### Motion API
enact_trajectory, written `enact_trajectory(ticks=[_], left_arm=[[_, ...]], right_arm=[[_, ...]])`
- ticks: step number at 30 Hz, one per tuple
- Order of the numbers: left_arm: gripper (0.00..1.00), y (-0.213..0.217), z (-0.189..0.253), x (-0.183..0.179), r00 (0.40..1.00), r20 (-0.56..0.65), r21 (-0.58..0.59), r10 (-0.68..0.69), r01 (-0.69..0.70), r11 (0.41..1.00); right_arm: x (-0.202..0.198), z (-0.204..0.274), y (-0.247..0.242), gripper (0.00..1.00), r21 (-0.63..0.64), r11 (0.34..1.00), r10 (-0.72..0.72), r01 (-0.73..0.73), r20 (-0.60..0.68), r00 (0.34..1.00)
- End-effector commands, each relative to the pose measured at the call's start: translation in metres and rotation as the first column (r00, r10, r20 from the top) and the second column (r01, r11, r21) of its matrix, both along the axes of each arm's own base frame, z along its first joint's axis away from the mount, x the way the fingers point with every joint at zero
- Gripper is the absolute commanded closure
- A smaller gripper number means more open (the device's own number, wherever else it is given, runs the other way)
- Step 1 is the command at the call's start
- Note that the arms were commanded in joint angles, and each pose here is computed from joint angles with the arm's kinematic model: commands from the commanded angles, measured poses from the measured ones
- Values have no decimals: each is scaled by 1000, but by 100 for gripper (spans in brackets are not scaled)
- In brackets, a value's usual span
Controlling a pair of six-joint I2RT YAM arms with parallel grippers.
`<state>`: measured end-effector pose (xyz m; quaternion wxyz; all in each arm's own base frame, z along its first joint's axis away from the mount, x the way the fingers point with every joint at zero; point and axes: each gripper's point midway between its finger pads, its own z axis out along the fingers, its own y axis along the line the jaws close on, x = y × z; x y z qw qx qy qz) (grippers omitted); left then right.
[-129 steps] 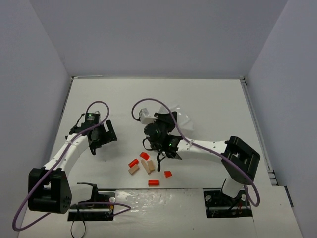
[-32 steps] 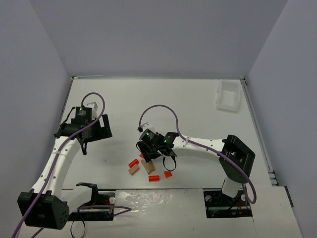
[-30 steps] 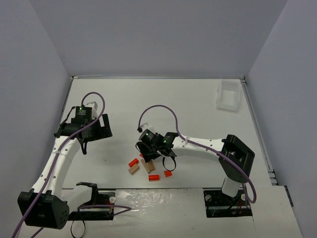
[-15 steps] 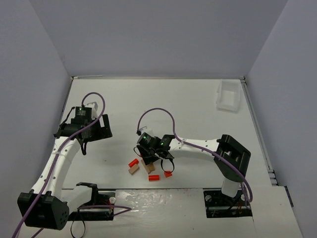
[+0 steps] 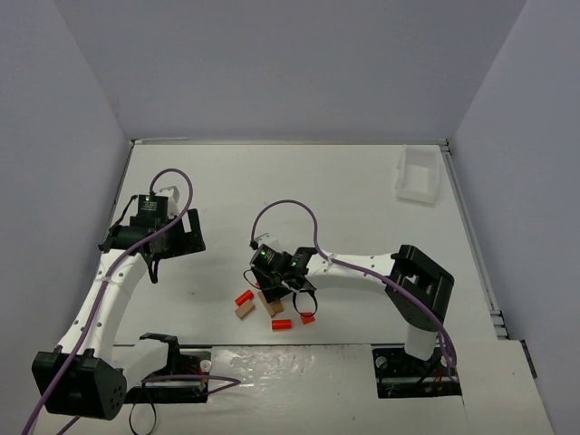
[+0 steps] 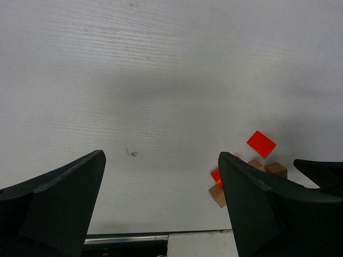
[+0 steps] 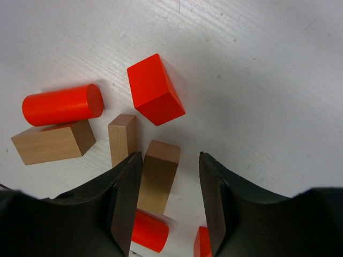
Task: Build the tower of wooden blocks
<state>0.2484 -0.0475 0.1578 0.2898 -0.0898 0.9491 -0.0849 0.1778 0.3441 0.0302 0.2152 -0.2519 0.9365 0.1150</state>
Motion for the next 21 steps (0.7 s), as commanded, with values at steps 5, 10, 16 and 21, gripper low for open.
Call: enact_trajectory(ticks=[5, 10, 16, 21], left_arm=[[16, -3, 4, 4, 1000, 19, -6, -14, 14, 1000], [16, -3, 4, 3, 1000, 17, -8, -15, 15, 1000], [16, -5, 12, 6, 999, 39, -13, -20, 21, 1000], [16, -5, 22, 9, 998, 67, -20, -20, 21, 1000]], right_arm=[[-4, -4, 2, 58, -20, 1000, 6, -6, -11, 1000], [-1, -1, -2, 74, -38, 999, 0, 0, 7, 1000], [20, 27, -7, 100, -28, 1000, 3, 0, 92, 996], [59, 66, -10, 100, -24, 1000, 14, -9, 233, 972]])
